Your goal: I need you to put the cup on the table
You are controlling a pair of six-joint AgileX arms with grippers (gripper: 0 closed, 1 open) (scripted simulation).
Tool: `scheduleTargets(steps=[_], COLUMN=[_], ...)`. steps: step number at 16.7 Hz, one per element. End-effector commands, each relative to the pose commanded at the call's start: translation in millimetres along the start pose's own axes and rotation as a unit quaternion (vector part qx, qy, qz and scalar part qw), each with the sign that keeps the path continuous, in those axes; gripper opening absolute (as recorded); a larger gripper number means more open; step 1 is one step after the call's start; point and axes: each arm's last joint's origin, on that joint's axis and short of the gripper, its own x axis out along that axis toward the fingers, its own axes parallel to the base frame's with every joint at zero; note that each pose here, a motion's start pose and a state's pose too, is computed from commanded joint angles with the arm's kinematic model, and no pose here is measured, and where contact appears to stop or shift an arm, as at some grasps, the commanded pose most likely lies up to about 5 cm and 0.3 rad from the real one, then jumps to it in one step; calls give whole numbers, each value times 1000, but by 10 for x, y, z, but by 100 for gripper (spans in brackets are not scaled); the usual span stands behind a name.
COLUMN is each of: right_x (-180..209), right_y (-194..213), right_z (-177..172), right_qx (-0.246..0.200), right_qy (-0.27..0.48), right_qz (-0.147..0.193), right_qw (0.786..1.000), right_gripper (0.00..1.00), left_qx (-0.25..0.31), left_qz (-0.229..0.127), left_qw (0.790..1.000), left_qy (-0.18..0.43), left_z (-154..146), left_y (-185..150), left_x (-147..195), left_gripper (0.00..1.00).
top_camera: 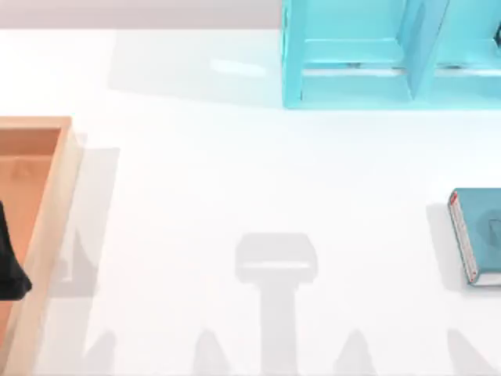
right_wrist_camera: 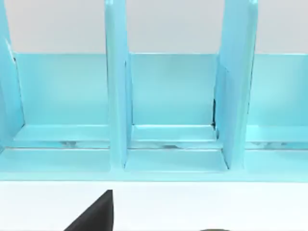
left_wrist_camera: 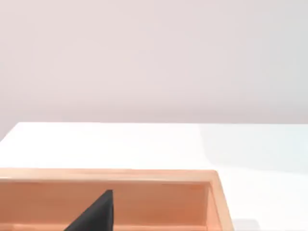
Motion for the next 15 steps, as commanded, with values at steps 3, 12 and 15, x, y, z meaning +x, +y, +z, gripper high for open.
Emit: scheduleTargets(steps=[3,12,15], right_x=[0,295,721], right_y=[0,-47,-100], right_z=[19,913,1202], right_qx=[0,-10,-17], right_qy=[5,244,383], right_qz=[0,-14,-21], right_qw=[1000,970,923], right_gripper=[100,100,100], left_qx=[0,0,0], left_qz=[0,0,0], left_qw=[1000,1000,1000], left_qy=[0,0,0], left_z=[0,0,0], left_y=[0,0,0], left_x=[0,0,0], left_gripper=[100,100,100])
